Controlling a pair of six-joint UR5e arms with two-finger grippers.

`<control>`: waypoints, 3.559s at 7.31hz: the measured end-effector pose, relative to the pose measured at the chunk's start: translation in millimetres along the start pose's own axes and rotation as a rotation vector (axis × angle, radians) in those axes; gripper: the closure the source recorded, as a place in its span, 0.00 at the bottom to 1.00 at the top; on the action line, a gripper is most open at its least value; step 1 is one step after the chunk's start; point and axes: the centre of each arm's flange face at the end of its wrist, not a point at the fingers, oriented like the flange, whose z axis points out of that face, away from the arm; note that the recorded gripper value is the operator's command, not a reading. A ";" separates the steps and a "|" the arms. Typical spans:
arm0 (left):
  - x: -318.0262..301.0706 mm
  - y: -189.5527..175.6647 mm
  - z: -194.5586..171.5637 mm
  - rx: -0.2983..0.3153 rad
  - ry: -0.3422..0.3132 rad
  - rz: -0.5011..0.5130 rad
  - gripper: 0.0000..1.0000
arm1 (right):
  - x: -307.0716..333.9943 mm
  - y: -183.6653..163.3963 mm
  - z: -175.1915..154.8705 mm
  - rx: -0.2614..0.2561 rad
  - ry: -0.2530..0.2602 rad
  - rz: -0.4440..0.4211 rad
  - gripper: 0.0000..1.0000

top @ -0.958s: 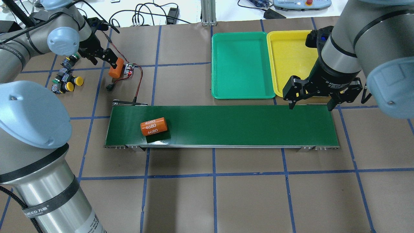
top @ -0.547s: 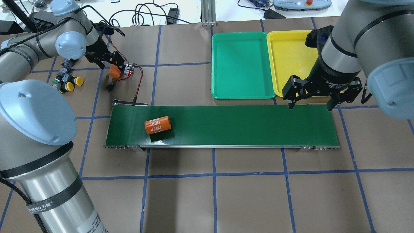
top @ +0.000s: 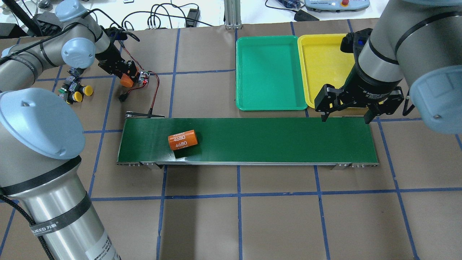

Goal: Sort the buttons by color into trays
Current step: 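Return the left gripper to the remaining orange cylinder, then grasp the second orange cylinder with the left gripper, then place the second cylinder on the belt and open the left gripper, then grasp a green-capped push button with the left gripper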

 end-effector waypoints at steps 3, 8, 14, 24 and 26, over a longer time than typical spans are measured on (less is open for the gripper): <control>36.5 33.1 -93.9 -0.076 0.036 0.174 1.00 | -4.3 2.3 -0.6 0.002 0.000 -0.009 0.00; 126.3 164.6 -152.8 -0.152 0.119 0.766 1.00 | -12.4 5.7 -0.2 0.001 0.003 -0.031 0.00; 214.3 235.1 -67.2 -0.105 -0.148 1.076 0.58 | -12.6 6.0 -0.6 0.002 0.003 -0.032 0.00; 48.2 165.8 -175.9 0.035 -0.046 1.091 0.00 | -11.9 6.4 0.9 -0.003 0.010 -0.032 0.00; -33.3 130.9 -178.4 0.043 -0.057 1.007 0.00 | -12.2 6.5 0.5 -0.002 0.007 -0.032 0.00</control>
